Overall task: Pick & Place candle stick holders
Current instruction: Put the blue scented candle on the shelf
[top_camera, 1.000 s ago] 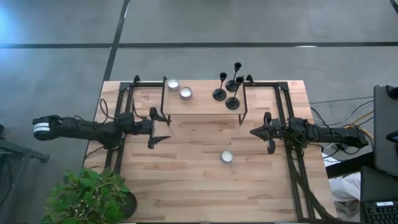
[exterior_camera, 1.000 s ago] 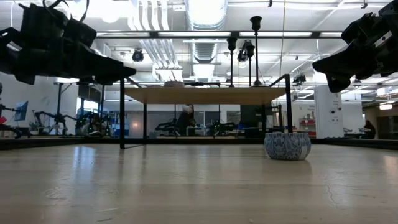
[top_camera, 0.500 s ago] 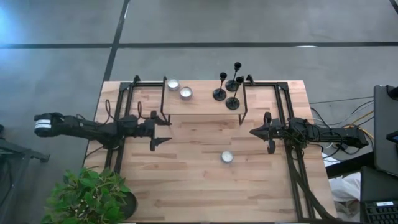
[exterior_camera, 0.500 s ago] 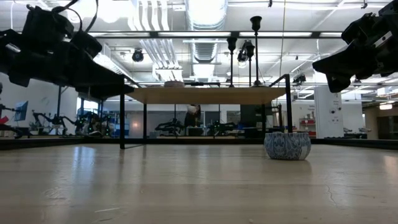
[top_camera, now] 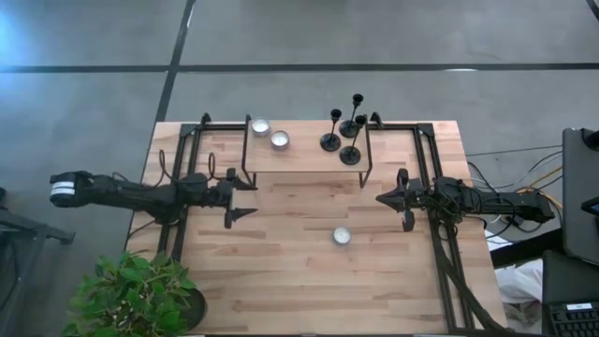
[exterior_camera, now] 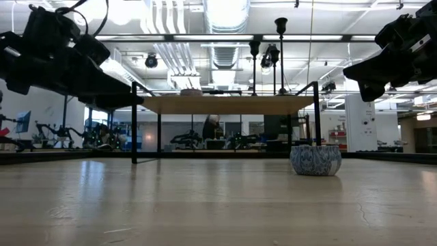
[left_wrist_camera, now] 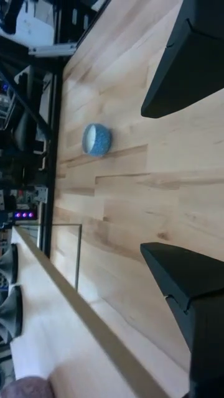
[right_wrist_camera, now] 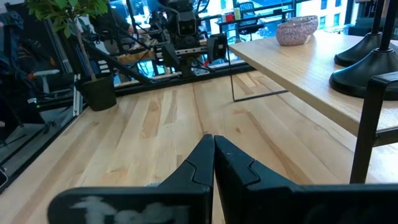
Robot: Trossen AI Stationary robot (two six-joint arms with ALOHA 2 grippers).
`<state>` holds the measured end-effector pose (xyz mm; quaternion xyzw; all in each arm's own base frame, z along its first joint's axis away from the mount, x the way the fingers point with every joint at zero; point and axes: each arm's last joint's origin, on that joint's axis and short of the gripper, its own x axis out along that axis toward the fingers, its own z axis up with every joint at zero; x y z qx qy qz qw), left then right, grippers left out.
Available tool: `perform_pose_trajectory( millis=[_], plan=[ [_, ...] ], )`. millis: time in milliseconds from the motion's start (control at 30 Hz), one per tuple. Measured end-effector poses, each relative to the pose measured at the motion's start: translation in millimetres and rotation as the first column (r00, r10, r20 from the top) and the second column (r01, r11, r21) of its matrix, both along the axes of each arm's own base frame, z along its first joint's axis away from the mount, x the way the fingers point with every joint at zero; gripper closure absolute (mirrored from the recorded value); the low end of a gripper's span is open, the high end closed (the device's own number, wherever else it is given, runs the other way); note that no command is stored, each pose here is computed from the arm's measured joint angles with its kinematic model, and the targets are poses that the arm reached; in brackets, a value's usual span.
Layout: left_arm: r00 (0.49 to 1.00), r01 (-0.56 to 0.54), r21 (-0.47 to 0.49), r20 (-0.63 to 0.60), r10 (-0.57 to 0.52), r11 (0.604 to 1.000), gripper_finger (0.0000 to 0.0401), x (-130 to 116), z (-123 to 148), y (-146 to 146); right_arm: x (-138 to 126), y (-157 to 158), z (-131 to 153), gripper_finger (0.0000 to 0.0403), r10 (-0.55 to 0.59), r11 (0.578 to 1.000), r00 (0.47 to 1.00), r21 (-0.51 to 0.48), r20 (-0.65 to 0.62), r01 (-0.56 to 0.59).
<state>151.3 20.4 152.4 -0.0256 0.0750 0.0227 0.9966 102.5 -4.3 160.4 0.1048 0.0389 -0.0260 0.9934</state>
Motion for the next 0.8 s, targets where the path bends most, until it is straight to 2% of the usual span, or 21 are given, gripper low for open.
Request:
perform_pose_trajectory(
  millis=[100, 267, 333, 600, 800],
  plan=[
    [1.0, 0.002, -0.004, -0.003, -0.002, 1.0, 0.005, -6, 3, -1, 0, 0, 0, 0.0394, 0.0, 1.0, 1.0, 0.0, 0.0, 0.0],
    [1.0, -0.013, -0.114, 0.02, 0.015, 0.993, 0.005, -16, 9, -3, 0, 0, 0, 0.0394, 0.0, 1.0, 1.0, 0.0, 0.0, 0.0],
    [1.0, -0.015, -0.117, 0.005, 0.015, 0.993, 0.005, -20, 8, -3, 0, 0, 0, 0.0394, 0.0, 1.0, 1.0, 0.0, 0.0, 0.0],
    [0.991, 0.038, 0.003, 0.132, -0.038, 0.999, 0.005, -39, 15, -10, 0, 0, 0, 0.0394, 0.0, 1.0, 1.0, 0.0, 0.0, 0.0],
    [0.989, 0.065, 0.044, 0.13, -0.07, 0.997, 0.005, -48, 13, -14, 0, 0, 0, 0.0394, 0.0, 1.0, 1.0, 0.0, 0.0, 0.0]
  ],
)
